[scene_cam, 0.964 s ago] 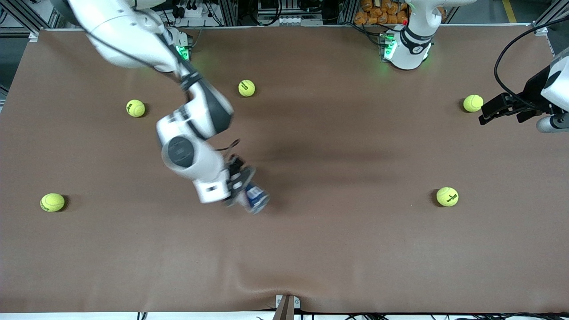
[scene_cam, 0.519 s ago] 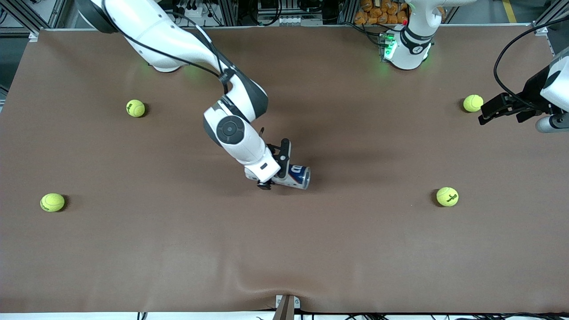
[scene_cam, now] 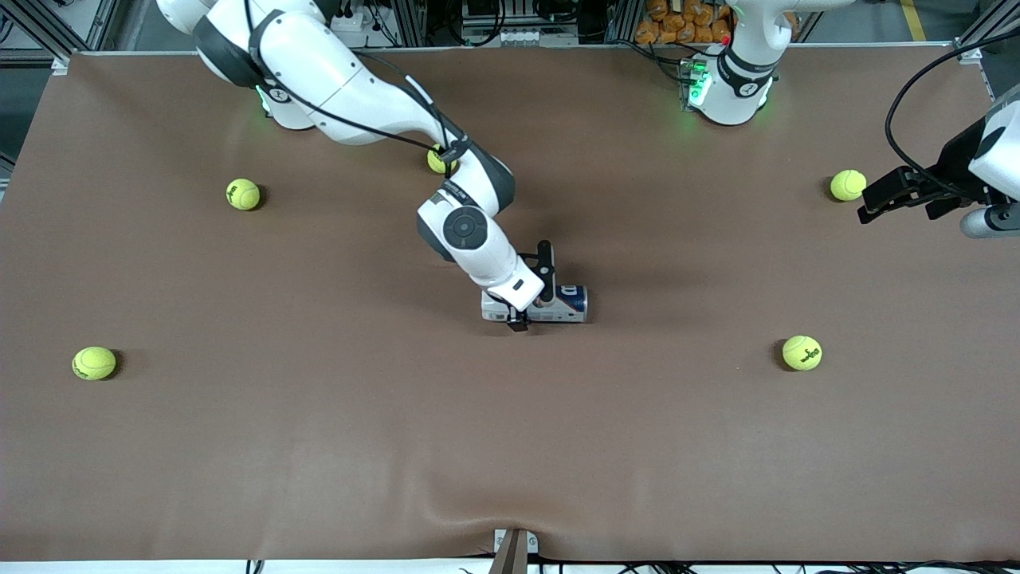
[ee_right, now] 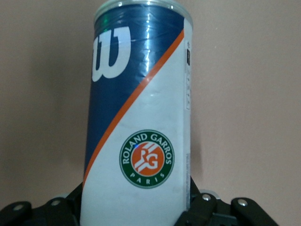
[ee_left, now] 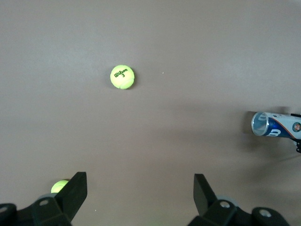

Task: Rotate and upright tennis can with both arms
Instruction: 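Carry the can with the right gripper to the table's middle, then release the can on its side and raise the right gripper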

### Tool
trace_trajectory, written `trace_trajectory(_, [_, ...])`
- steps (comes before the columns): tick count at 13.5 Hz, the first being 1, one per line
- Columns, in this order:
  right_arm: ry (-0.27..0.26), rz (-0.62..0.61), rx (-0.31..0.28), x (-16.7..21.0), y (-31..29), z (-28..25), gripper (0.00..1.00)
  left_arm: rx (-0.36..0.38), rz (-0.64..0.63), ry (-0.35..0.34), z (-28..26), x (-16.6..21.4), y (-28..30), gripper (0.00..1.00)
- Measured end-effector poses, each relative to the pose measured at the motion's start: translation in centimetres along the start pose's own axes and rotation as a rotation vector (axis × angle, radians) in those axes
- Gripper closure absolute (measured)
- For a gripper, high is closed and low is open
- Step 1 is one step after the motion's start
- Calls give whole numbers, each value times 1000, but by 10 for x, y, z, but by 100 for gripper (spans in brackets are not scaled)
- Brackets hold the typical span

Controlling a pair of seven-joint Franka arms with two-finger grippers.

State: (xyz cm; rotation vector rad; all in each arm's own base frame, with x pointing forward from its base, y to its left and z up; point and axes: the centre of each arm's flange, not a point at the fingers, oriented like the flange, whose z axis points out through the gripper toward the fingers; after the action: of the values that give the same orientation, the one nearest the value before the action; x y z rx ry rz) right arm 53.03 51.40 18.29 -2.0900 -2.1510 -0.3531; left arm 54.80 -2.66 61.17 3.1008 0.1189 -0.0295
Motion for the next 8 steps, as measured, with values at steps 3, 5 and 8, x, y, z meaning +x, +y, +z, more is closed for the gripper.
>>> trace_trajectory(3, [-13,2,-42,11,-2,9,25,2,-1,-13,1,-1,-1,0])
trace_trajectory(5, [-15,1,-52,11,-1,11,22,2,-2,-18,2,-2,-1,0])
trace_trajectory(8, [-5,2,-66,13,2,9,0,3,6,-30,8,1,3,0])
